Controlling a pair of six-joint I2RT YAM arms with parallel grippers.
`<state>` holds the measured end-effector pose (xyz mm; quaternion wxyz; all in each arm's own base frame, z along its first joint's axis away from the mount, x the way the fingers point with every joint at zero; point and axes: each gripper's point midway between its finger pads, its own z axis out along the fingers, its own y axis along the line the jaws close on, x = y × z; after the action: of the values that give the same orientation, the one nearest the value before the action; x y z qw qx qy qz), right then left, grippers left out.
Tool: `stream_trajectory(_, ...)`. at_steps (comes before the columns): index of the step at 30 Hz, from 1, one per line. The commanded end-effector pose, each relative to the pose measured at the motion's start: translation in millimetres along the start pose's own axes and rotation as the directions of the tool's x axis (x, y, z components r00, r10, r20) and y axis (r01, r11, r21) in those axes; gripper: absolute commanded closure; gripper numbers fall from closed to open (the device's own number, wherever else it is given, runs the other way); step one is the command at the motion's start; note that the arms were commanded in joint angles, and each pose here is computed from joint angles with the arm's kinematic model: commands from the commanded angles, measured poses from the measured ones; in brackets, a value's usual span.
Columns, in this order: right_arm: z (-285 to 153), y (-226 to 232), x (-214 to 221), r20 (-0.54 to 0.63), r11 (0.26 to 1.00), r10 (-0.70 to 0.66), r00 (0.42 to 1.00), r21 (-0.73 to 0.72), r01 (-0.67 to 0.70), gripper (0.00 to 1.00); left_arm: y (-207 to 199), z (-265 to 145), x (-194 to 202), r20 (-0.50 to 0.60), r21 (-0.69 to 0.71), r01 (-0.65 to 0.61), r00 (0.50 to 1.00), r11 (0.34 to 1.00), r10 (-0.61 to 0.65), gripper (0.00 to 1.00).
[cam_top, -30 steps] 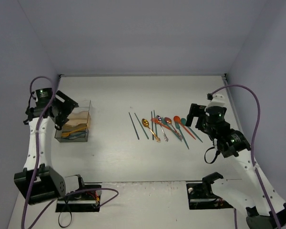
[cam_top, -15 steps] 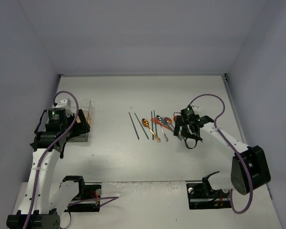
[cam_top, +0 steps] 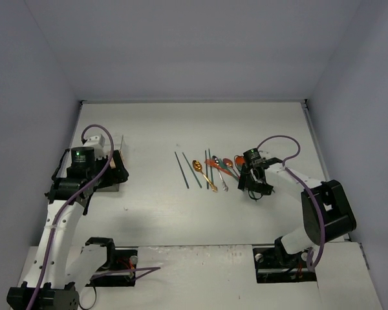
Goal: Sort the eating utensils into containers
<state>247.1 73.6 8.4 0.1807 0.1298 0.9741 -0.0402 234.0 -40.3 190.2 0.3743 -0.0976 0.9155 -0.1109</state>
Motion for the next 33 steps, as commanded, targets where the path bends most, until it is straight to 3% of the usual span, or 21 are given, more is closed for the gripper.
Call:
stream_trajectory(1, 3.8, -5.6, -1.2, -0.001, 1.000, 0.002, 1.000, 0.000, -0.002, 0.36, -11.0, 0.3, -13.0, 0.045, 0.045, -0.025, 0.999, 0.999, 0.023, 0.21)
stream_trajectory(10, 13.2, -4.2, 12.5, -0.072, 0.999, -0.031, 0.997, -0.035, 0.028, 0.43, -15.1, 0.7, -14.2, 0.044, 0.060, -0.024, 0.999, 0.998, 0.022, 0.21)
stream_trajectory(16, 16.0, 2.2, 21.6, -0.104, 0.997, -0.047, 0.993, -0.061, 0.041, 0.57, -16.7, -0.5, -14.7, 0.045, 0.067, -0.021, 0.999, 0.998, 0.018, 0.21)
stream_trajectory(25, 13.4, 7.7, 39.8, -0.113, 0.997, -0.053, 0.992, -0.063, 0.046, 0.70, -20.1, -3.4, -19.4, 0.058, 0.078, -0.007, 0.998, 0.997, 0.002, 0.21)
stream_trajectory(33, 8.1, 8.2, 39.0, -0.088, 0.997, -0.037, 0.995, -0.068, 0.031, 0.92, -28.5, -6.9, -20.3, 0.057, 0.115, 0.015, 0.998, 0.993, -0.022, 0.21)
